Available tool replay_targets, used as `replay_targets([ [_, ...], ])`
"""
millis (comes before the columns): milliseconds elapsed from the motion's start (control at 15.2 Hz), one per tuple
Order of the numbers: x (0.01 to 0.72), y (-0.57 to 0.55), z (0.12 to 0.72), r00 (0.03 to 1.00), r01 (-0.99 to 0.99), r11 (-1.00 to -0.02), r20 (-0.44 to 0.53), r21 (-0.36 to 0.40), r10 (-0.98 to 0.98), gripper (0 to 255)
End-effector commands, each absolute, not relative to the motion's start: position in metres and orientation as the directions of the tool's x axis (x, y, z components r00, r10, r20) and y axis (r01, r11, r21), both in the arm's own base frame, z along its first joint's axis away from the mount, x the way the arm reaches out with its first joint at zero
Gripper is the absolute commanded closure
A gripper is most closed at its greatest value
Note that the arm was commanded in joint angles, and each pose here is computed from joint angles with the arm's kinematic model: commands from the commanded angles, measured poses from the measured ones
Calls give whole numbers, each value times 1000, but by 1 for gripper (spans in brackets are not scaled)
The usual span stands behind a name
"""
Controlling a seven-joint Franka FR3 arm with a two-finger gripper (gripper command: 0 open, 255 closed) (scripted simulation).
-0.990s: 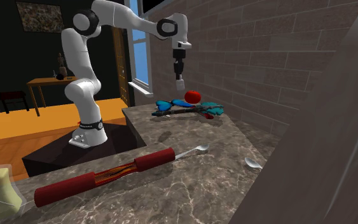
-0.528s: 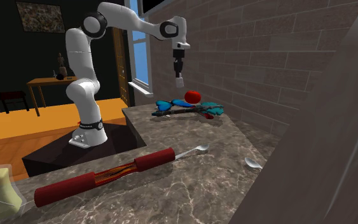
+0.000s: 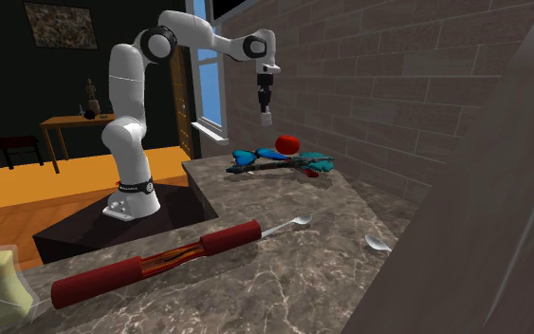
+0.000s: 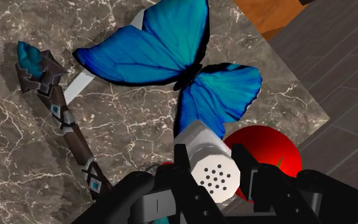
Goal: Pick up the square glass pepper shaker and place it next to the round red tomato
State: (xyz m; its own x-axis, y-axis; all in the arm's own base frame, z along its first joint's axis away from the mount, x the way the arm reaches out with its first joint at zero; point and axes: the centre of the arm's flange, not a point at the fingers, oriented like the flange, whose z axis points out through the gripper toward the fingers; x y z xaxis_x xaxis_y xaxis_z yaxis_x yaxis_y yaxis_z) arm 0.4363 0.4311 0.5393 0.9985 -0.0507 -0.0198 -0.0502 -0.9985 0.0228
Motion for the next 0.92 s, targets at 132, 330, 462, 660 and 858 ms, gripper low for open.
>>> replay_targets([
  [132,420,485,538,998,-52,-998,-20,23,-52,255],
  [330,409,523,538,998,-52,-998,-20,23,-52,255],
  [462,401,548,538,998,-52,-998,-20,23,-52,255],
  [660,390,586,538,998,-52,-998,-20,23,-52,255],
  [858,386,602,528,998,-52,-998,-20,23,-52,255],
])
